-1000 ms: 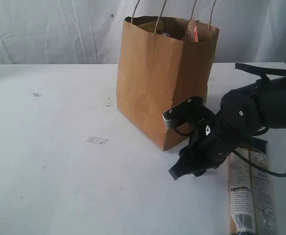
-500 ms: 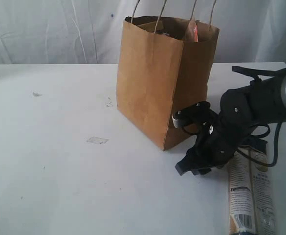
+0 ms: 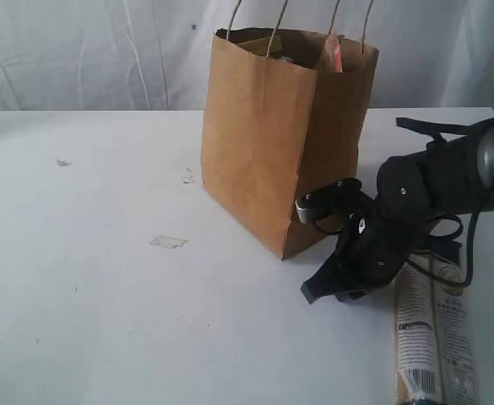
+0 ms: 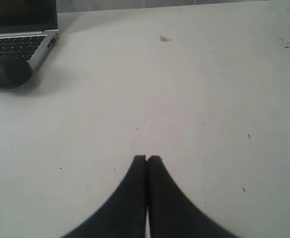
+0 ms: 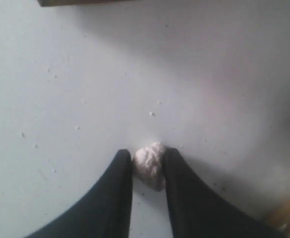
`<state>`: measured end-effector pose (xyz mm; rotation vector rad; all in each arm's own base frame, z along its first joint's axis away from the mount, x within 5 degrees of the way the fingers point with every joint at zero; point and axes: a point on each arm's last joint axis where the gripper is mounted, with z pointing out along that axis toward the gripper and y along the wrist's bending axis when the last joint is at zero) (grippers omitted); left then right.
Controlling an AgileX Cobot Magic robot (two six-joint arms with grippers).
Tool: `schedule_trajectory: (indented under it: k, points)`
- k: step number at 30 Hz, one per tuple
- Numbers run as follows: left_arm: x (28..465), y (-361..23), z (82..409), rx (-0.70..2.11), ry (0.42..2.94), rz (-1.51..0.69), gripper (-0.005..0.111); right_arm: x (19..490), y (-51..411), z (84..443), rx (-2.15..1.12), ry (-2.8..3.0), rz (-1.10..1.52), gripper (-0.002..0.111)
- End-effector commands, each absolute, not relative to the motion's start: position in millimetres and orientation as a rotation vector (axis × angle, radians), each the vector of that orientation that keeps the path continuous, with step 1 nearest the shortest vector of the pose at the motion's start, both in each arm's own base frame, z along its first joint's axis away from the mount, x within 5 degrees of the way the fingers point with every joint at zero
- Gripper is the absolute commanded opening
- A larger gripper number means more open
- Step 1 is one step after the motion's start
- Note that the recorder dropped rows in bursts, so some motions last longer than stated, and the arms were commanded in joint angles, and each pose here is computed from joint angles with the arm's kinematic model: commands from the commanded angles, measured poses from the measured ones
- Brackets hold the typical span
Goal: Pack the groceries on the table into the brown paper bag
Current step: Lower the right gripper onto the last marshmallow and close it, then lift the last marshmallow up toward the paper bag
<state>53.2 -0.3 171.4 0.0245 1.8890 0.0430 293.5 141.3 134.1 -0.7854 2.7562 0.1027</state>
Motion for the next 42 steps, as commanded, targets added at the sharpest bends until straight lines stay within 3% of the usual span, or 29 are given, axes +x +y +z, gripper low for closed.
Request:
schedule_trajectory:
  k: [1,6,14,18,26,33,38,42]
  points:
    - [53,0,170,0.020,1.885,0.038,0.000,295,141,138,-0.761,2.747,0.111,0.001]
    - [53,0,170,0.020,1.885,0.038,0.000,288,161,158,-0.713,2.741,0.260,0.001]
    - [53,0,170,0.020,1.885,0.038,0.000,218,232,216,-1.467,2.359,0.881,0.001]
    - [53,0,170,0.020,1.885,0.038,0.000,184,248,239,-1.605,2.213,1.161,0.001]
    - [53,0,170,0.020,1.885,0.038,0.000,155,274,238,-1.136,2.196,1.622,0.001]
    - [53,0,170,0.020,1.885,0.038,0.000,146,274,266,-1.011,2.005,1.891,0.001]
    - [53,0,170,0.020,1.885,0.038,0.000,146,250,313,-1.009,1.810,1.888,0.001]
    - [53,0,170,0.020,1.885,0.038,0.000,159,223,349,-0.883,1.710,1.719,0.001]
